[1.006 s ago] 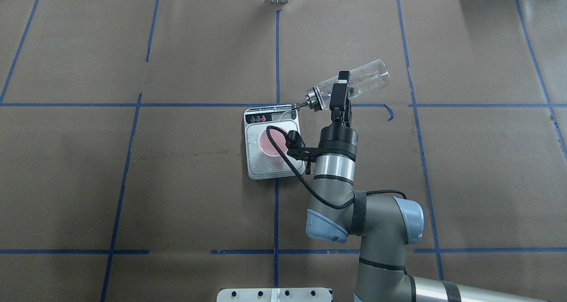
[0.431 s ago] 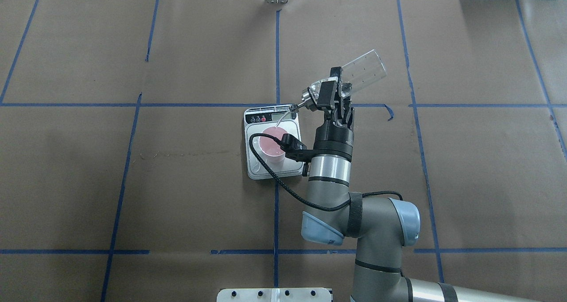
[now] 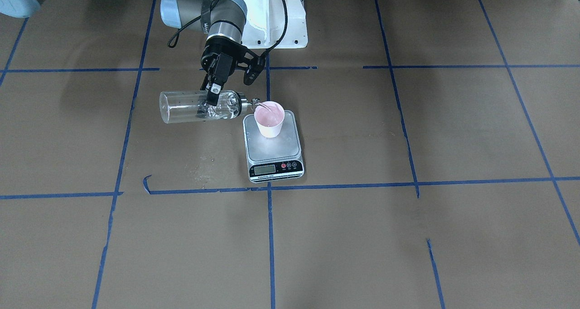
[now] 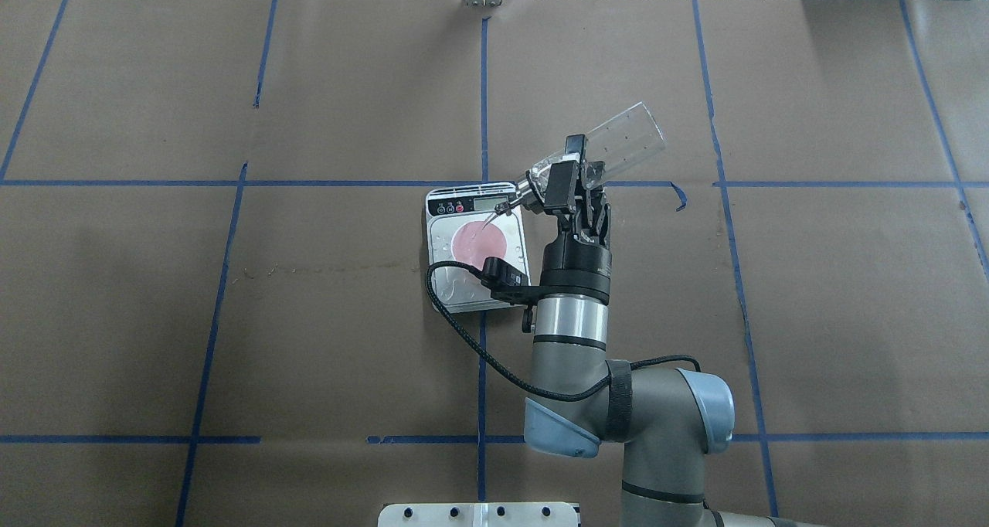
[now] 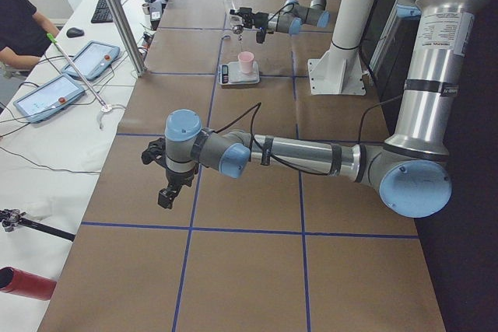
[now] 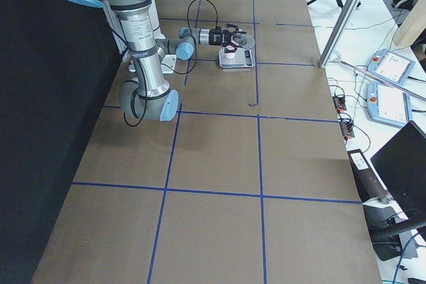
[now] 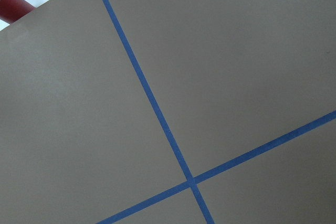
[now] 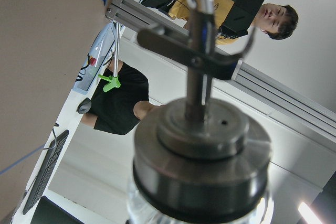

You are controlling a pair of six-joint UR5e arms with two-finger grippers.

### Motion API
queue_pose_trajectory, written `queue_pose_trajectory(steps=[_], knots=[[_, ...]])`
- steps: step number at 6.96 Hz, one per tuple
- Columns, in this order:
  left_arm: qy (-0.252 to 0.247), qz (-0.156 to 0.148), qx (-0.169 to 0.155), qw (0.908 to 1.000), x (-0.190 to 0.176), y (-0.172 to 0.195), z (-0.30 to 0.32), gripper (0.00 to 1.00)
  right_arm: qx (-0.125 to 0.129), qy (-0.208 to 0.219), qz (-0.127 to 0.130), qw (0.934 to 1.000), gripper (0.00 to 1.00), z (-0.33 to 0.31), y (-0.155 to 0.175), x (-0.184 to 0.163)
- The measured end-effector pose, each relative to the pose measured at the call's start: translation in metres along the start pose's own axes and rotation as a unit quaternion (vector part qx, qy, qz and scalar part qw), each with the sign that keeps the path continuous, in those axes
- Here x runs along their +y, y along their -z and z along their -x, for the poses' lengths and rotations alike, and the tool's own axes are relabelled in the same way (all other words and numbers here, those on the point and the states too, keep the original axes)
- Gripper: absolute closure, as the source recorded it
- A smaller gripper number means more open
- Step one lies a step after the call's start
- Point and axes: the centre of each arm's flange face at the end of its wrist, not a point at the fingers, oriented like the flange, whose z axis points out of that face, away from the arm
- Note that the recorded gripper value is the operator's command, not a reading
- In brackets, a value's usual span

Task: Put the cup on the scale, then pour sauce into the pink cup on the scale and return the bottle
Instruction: 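Tilt the bottle spout over the pink cup with the right gripper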

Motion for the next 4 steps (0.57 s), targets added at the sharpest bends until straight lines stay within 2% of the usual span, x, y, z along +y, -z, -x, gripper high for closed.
queue_pose_trajectory(steps=[2, 3, 4], knots=[[-0.001, -0.001, 0.0, 1.0, -0.001, 0.001, 0.0, 0.0, 0.002, 0.008, -0.002, 1.0, 1.0, 0.011, 0.004, 0.005], [-0.001, -0.002, 0.0, 1.0, -0.002, 0.001, -0.001, 0.0, 0.0, -0.001, -0.004, 1.0, 1.0, 0.012, 0.006, 0.009], [-0.002, -0.003, 0.0, 1.0, -0.003, 0.002, -0.001, 0.0, -0.006, -0.033, -0.011, 0.9994, 1.0, 0.009, 0.009, 0.014]])
